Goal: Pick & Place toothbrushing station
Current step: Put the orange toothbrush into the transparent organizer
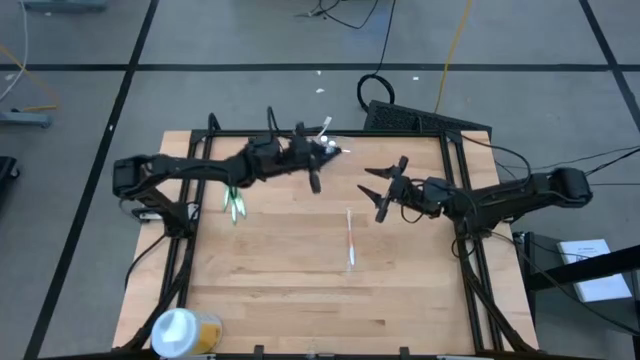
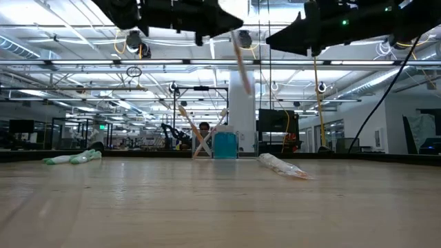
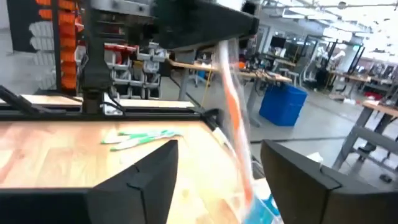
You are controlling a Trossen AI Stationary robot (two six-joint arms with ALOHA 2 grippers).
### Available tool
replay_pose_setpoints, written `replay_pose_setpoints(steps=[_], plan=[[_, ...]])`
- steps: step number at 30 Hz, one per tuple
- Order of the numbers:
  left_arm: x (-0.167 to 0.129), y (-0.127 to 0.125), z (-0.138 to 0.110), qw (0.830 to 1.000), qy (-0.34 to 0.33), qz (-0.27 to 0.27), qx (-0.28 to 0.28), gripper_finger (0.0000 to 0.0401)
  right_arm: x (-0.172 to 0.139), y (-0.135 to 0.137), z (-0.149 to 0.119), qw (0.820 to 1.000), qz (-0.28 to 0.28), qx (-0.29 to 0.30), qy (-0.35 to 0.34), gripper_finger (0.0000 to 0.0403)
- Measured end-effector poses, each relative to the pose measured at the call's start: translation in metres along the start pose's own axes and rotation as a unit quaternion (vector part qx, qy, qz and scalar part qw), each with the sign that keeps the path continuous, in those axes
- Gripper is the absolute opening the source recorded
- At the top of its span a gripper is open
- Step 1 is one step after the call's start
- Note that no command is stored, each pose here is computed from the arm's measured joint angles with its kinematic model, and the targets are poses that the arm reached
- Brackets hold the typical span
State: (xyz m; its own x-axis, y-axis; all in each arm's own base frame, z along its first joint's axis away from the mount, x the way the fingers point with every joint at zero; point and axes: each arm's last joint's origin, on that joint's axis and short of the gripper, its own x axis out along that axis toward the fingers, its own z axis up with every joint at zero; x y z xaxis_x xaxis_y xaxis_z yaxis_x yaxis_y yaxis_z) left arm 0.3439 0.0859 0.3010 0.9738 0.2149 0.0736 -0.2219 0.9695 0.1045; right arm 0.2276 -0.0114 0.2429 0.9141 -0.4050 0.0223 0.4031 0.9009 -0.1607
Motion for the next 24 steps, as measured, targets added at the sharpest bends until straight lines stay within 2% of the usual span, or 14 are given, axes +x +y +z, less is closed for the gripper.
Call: replay_pose_setpoints(steps=[5, 8, 11, 15, 19, 24], plan=[[-0.013, 0.033, 0.006, 0.994, 0.035, 0.102, 0.005, 0.0025, -0.010, -0.005, 0.005, 1.000, 0.002, 0.022, 0.013, 0.0232], [-0.019, 0.063, 0.004, 0.988, 0.043, 0.147, -0.023, 0.0028, -0.013, -0.007, 0.006, 1.000, 0.003, 0.018, 0.021, 0.0228], [-0.025, 0.091, -0.005, 0.984, 0.054, 0.159, -0.065, 0.0015, -0.015, -0.008, 0.006, 1.000, 0.004, 0.016, 0.026, 0.0225], [-0.031, 0.117, -0.020, 0.971, 0.090, 0.191, -0.108, 0.0017, -0.015, -0.008, 0.006, 1.000, 0.004, 0.016, 0.025, 0.0224], [-0.031, 0.128, -0.037, 0.963, 0.116, 0.205, -0.128, 0.0028, -0.015, -0.008, 0.006, 1.000, 0.003, 0.016, 0.024, 0.0222], [-0.022, 0.131, -0.061, 0.959, 0.143, 0.204, -0.133, 0.0015, -0.015, -0.008, 0.006, 1.000, 0.003, 0.017, 0.024, 0.0222]])
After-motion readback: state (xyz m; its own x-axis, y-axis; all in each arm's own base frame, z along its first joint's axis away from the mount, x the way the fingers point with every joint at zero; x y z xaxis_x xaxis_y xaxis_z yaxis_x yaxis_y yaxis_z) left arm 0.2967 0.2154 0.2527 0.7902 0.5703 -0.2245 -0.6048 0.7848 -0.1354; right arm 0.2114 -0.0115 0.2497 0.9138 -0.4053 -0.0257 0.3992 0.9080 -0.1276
